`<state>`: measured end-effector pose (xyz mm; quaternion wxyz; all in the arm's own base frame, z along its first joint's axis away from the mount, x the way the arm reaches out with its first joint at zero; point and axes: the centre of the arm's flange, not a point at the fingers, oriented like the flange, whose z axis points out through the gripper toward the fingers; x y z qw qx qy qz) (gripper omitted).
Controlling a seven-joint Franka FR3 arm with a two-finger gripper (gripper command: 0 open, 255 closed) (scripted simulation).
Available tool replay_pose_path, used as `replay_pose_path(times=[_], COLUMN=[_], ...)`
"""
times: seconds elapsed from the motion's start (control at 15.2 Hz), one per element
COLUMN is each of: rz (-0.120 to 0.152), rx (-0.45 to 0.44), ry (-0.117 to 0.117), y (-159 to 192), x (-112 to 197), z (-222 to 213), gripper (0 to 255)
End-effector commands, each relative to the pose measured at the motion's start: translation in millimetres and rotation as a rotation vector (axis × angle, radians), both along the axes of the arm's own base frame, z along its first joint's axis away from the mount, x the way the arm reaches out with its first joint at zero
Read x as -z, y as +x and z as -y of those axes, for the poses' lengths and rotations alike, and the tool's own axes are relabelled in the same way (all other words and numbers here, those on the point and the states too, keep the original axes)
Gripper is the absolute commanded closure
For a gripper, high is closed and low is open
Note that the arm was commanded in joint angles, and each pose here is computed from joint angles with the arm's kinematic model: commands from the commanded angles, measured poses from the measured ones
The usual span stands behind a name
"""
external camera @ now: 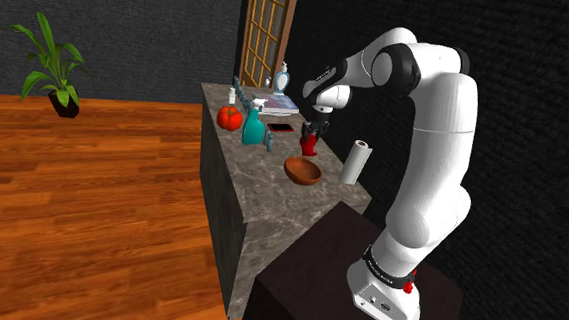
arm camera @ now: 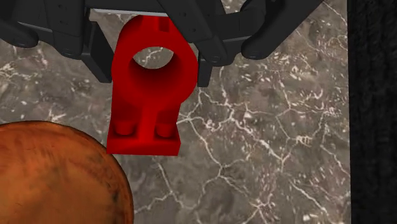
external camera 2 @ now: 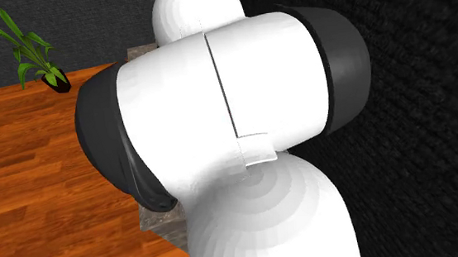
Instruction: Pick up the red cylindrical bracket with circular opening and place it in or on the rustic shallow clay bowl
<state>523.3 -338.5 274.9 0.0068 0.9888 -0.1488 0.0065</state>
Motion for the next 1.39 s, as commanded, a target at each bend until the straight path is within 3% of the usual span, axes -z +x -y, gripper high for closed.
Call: replay_pose_path(times=[0.0,1.06,1.32], rz=[0.0,0.0,0.0], rx=[0.0,0.0,0.0], ry=[0.0,0.0,0.0], y=[1.1,1.0,-28.2], x=[-11.6,-92.9,-93.6], z=[1.0,1.0,-42.9], gripper=[255,255,255])
